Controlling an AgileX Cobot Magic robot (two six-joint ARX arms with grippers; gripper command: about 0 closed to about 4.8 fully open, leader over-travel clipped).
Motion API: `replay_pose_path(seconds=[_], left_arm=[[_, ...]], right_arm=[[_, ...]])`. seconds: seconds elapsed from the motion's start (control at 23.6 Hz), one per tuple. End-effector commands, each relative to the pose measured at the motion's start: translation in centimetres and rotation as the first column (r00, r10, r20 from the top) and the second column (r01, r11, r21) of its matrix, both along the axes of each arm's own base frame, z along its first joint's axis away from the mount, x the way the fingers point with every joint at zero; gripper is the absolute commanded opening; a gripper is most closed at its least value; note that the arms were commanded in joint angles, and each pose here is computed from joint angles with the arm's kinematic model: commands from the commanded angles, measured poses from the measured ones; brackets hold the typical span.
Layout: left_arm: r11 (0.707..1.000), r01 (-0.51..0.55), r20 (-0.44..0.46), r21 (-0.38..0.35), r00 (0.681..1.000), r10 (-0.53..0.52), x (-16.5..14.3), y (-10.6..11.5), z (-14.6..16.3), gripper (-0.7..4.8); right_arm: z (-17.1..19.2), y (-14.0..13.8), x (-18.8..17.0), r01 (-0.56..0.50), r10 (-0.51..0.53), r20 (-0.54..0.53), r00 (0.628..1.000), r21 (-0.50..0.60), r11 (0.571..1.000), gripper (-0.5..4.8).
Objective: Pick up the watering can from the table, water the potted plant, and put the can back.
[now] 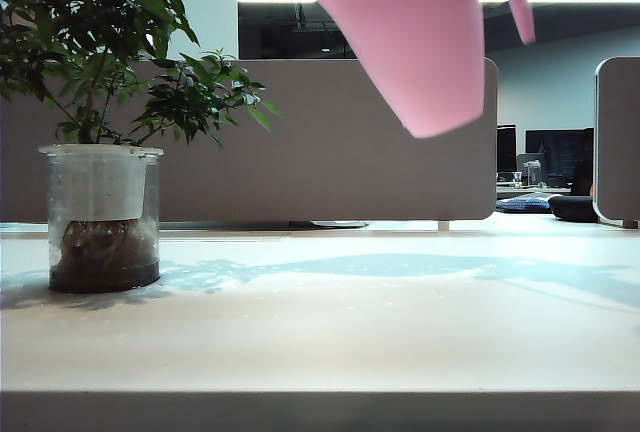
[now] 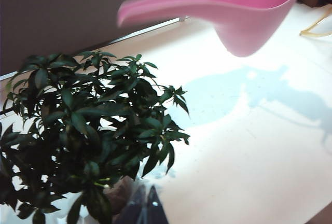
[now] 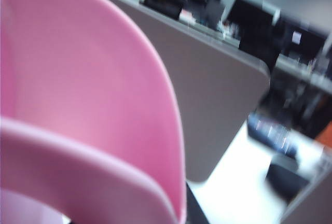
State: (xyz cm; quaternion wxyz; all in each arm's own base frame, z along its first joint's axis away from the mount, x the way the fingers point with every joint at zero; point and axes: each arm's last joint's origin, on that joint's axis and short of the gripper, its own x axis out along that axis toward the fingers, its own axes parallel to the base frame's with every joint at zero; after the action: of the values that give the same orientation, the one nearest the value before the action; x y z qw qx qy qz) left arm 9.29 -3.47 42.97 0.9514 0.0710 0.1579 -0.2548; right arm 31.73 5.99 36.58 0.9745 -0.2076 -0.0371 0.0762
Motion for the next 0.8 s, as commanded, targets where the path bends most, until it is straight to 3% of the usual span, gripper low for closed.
replay_pose_path(seconds=[0.04,0.34,0.63,0.8], left_arm=[[0.997,0.050,-0.015,-0.055,0.999,-0.051,-0.4,-0.1,0.2,-0.05],[0.997,0.060,-0.002,-0.054,0.998,-0.060,-0.7,-0.1,0.3,-0.05],[0.997,0.060,-0.004,-0.054,0.998,-0.060,-0.8,-0.1,0.3,-0.05],[0.997,0.060,-0.007,-0.054,0.998,-0.060,-0.7,-0.1,0.3,-0.05]], right_arm=[[3.0,1.3,-0.7,0.035,-0.016,0.143,0.990,-0.134,0.990,1.12],[4.6,3.8,-1.0,0.097,0.002,0.283,0.959,-0.338,0.936,1.13],[4.7,3.9,-0.9,0.108,0.007,0.302,0.953,-0.363,0.925,1.12],[5.1,4.4,-1.2,0.105,0.052,0.358,0.932,-0.404,0.909,1.12]])
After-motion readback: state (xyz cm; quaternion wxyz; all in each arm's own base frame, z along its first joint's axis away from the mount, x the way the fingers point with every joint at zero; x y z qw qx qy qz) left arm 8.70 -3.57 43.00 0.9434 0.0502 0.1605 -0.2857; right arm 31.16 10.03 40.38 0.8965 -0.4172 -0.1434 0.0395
